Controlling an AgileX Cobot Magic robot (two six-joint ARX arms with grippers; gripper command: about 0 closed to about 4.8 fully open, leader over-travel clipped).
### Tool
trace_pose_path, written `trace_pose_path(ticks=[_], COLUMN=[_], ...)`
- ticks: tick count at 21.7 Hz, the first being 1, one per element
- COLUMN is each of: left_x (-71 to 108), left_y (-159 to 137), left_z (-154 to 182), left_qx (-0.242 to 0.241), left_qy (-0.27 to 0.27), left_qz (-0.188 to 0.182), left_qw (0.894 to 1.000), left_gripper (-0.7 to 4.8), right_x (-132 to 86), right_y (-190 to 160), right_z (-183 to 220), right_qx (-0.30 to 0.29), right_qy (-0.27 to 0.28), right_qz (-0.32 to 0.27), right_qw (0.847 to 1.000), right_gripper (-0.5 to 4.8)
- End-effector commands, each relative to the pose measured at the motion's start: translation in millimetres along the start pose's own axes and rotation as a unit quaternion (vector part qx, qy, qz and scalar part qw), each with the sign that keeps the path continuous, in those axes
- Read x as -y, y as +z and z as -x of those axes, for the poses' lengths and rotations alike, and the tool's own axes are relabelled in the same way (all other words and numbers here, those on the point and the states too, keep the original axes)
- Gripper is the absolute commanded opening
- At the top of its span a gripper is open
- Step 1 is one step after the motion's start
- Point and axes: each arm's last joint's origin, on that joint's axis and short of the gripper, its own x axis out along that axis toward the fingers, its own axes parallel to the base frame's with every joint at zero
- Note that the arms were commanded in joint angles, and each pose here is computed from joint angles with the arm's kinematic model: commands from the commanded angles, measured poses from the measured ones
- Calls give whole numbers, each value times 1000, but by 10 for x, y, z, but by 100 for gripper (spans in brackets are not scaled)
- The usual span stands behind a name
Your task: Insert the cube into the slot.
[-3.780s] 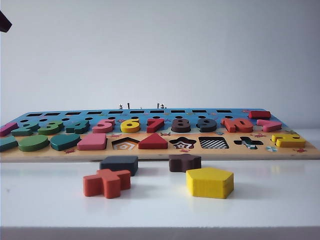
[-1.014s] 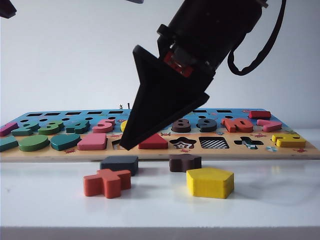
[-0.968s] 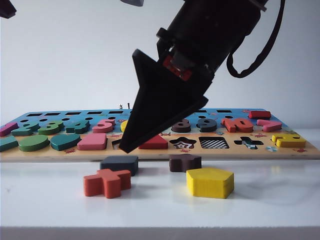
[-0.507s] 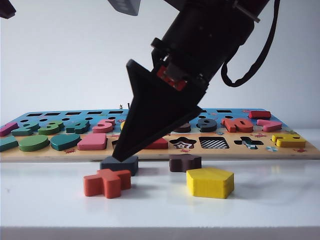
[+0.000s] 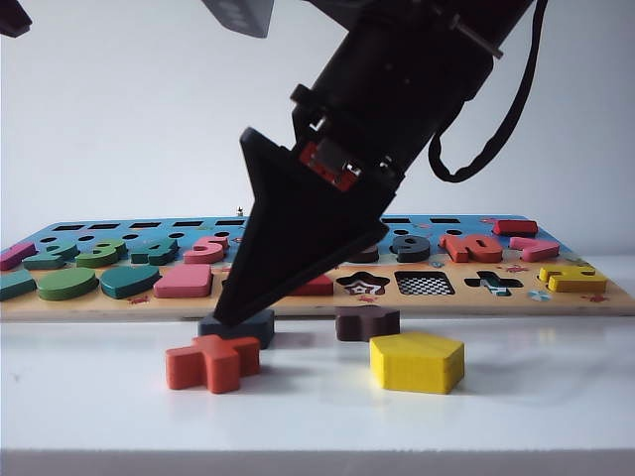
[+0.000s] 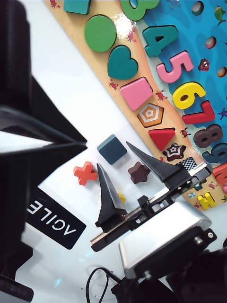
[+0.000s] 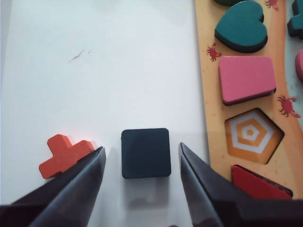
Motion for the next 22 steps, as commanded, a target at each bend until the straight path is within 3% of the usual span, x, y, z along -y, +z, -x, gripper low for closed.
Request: trace_pose_path(ticks=[1, 22], left_x=[5, 4], left_y=[16, 15], left_z=[9, 8], left_qx=[4, 4], left_qy=[0, 0], left_qz=[-4, -4], left_qw=[1000, 1000], left_gripper=[20, 20], right_x=[8, 25], right_y=[31, 17], right_z=[-3, -76], right_qx=[8, 6], right_qy=[0, 2], right_qz=[5, 4], right_qw=[1000, 1000], right_gripper=[283, 280])
